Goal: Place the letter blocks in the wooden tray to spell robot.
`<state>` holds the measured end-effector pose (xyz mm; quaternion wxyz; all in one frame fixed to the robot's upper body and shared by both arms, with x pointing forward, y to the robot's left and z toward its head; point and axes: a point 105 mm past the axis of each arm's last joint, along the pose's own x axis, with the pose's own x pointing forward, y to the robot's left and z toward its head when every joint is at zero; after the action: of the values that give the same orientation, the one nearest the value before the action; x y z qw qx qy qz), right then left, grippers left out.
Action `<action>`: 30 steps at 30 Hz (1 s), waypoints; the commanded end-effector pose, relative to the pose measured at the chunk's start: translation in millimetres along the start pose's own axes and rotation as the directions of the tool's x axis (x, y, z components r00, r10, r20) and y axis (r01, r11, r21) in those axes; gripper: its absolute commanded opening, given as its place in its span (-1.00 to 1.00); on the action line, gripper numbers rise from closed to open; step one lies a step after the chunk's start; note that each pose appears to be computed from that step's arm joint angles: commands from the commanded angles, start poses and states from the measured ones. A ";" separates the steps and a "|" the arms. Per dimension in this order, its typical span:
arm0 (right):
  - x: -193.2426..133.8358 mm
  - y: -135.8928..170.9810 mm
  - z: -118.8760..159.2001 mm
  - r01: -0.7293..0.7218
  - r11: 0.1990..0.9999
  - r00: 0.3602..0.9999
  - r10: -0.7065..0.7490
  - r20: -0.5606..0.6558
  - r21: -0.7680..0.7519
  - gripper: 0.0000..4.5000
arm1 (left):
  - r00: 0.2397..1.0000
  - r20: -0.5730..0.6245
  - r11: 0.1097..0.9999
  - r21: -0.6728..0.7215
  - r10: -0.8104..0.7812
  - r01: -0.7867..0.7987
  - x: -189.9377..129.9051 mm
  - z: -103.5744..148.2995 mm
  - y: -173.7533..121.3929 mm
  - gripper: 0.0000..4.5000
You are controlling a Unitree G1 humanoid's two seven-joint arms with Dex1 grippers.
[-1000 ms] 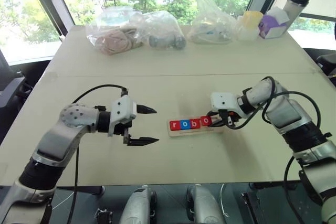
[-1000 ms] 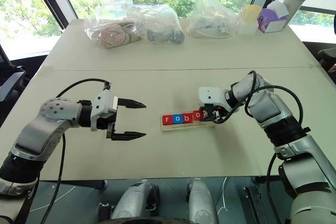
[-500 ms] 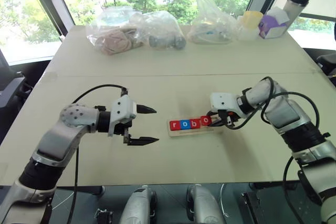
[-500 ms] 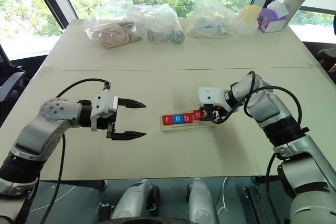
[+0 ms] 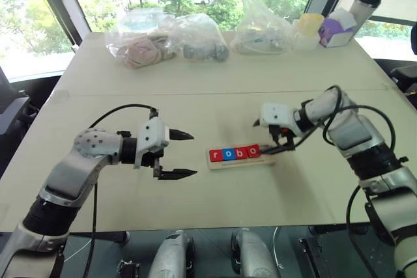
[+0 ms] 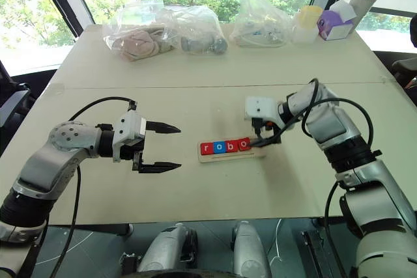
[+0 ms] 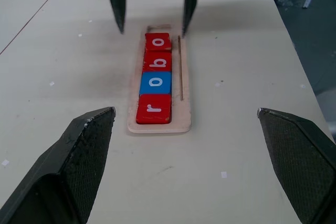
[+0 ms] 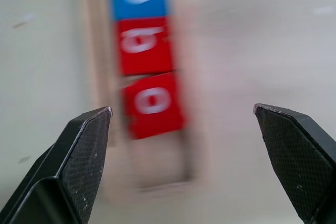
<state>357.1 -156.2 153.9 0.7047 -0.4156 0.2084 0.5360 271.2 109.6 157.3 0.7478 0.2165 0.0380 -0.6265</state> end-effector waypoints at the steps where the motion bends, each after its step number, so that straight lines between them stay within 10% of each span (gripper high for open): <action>1: -12.0 -19.7 -1.9 0.117 0.993 0.993 -0.117 0.009 -0.003 0.98 | 1.000 0.019 0.999 0.044 0.006 -0.007 -3.0 10.9 1.1 1.00; 30: -9.4 -21.0 -15.3 0.202 0.979 0.979 -0.203 -0.028 -0.040 0.98 | 1.000 0.021 0.999 0.047 0.004 -0.005 -2.0 12.5 3.4 1.00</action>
<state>368.3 -167.3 137.6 0.7355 -0.4308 0.1912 0.4868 271.8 108.9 159.3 0.7467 0.2184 0.0351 -0.6272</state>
